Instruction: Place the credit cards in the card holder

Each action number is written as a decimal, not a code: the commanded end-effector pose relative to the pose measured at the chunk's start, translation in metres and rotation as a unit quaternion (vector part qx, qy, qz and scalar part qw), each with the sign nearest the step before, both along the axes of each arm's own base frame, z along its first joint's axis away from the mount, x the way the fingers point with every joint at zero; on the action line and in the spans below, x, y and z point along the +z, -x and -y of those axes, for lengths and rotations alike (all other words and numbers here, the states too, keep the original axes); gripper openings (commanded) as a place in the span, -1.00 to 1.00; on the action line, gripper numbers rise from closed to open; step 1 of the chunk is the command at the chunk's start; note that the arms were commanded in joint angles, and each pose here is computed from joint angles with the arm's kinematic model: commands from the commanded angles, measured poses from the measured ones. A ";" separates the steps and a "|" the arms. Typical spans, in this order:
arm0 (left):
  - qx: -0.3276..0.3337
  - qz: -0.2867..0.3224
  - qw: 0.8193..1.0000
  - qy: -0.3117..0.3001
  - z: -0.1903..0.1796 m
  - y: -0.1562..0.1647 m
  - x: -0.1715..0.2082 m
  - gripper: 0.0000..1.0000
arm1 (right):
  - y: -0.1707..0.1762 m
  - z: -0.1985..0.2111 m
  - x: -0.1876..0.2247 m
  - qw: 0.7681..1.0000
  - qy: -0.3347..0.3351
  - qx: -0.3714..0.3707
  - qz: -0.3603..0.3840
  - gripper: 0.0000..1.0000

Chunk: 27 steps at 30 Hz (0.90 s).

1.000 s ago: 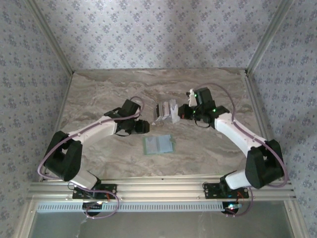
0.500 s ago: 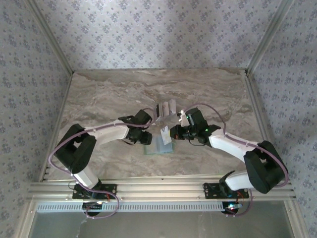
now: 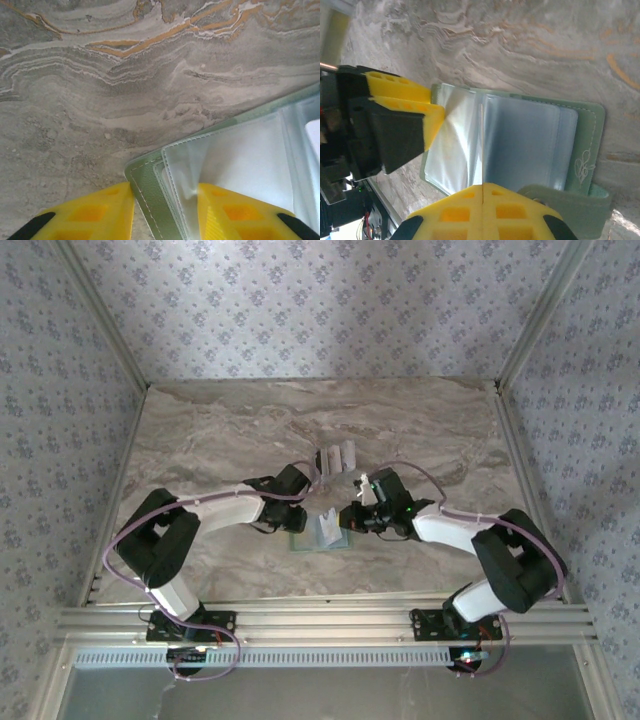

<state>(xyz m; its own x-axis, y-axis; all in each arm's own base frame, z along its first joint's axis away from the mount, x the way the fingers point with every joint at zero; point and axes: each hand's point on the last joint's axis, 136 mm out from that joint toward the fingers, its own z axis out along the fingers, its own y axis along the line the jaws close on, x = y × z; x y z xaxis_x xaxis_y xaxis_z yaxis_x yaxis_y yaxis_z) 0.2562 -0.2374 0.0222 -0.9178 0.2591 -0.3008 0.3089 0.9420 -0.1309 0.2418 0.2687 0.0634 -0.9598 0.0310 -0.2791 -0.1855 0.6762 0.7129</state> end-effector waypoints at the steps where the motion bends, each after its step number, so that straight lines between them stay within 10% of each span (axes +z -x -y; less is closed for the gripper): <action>1: -0.006 -0.026 0.999 -0.022 -0.009 0.014 -0.018 -0.32 | 0.007 -0.006 -0.001 1.000 -0.023 0.003 -0.021 -1.00; 27: -0.010 -0.027 1.000 -0.010 -0.005 0.016 -0.013 -0.36 | 0.019 -0.011 -0.012 0.997 -0.042 0.019 -0.061 -1.00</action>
<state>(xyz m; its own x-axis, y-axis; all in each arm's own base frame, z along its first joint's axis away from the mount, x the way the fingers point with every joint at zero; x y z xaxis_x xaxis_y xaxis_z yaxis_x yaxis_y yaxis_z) 0.2569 -0.2377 0.0221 -0.9169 0.2574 -0.3050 0.3084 0.9420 -0.1323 0.2268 0.2779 0.0572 -0.9803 0.0261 -0.1958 -0.1391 0.6126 0.7781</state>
